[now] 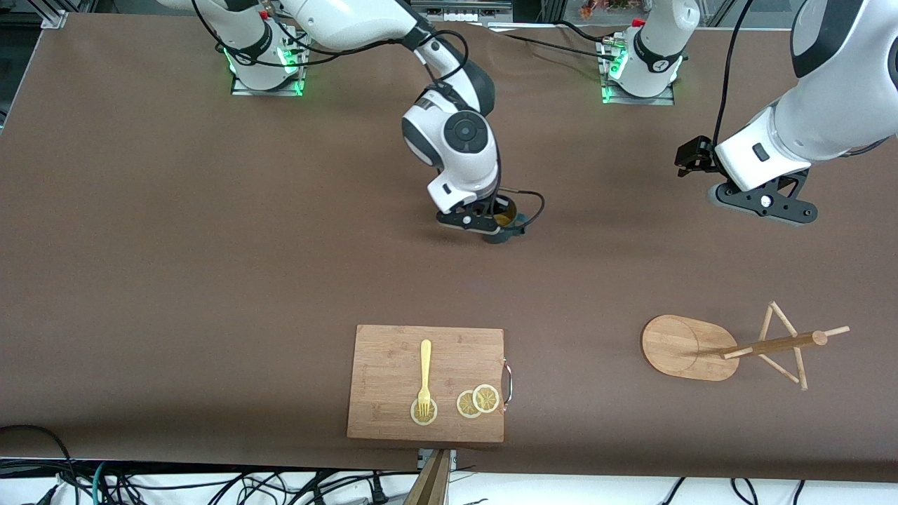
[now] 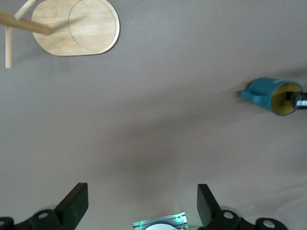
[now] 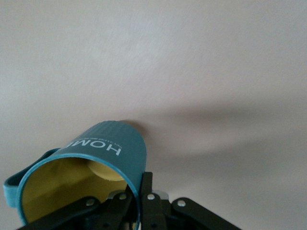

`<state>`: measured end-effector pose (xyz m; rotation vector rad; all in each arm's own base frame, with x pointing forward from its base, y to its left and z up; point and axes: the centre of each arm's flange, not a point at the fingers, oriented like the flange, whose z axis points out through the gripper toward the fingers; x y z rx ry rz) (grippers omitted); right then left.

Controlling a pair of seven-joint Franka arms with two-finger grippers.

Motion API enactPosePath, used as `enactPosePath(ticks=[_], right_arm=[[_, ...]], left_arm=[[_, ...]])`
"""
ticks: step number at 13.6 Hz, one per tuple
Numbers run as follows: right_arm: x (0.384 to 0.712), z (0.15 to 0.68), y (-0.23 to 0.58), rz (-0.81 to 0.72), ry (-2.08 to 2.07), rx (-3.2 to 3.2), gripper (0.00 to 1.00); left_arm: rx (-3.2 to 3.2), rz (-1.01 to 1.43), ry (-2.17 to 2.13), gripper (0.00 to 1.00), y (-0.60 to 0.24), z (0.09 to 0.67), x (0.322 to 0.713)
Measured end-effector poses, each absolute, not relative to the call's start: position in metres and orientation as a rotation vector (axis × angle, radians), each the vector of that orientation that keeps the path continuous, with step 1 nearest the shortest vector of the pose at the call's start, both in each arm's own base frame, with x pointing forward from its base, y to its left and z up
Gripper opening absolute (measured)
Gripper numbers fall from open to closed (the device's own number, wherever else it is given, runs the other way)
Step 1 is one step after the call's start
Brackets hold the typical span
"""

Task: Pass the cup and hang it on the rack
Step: 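Carry the mug toward the table middle while the left gripper approaches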

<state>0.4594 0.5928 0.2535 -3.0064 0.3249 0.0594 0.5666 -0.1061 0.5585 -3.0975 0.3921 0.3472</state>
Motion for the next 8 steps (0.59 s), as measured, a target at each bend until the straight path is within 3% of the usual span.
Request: enactPosePath(ticks=[6,8], right_arm=[[0.445,0.235,0.612,0.021,0.292,-2.994,0.07],[0.447,0.237,0.613,0.015,0.294,-2.990,0.22]], left_arm=[[-3.094,0.411,0.422,1.00,-0.102,0.531,0.583],[-3.091,0.405,0.513,1.00,-0.097,0.534,0.584]])
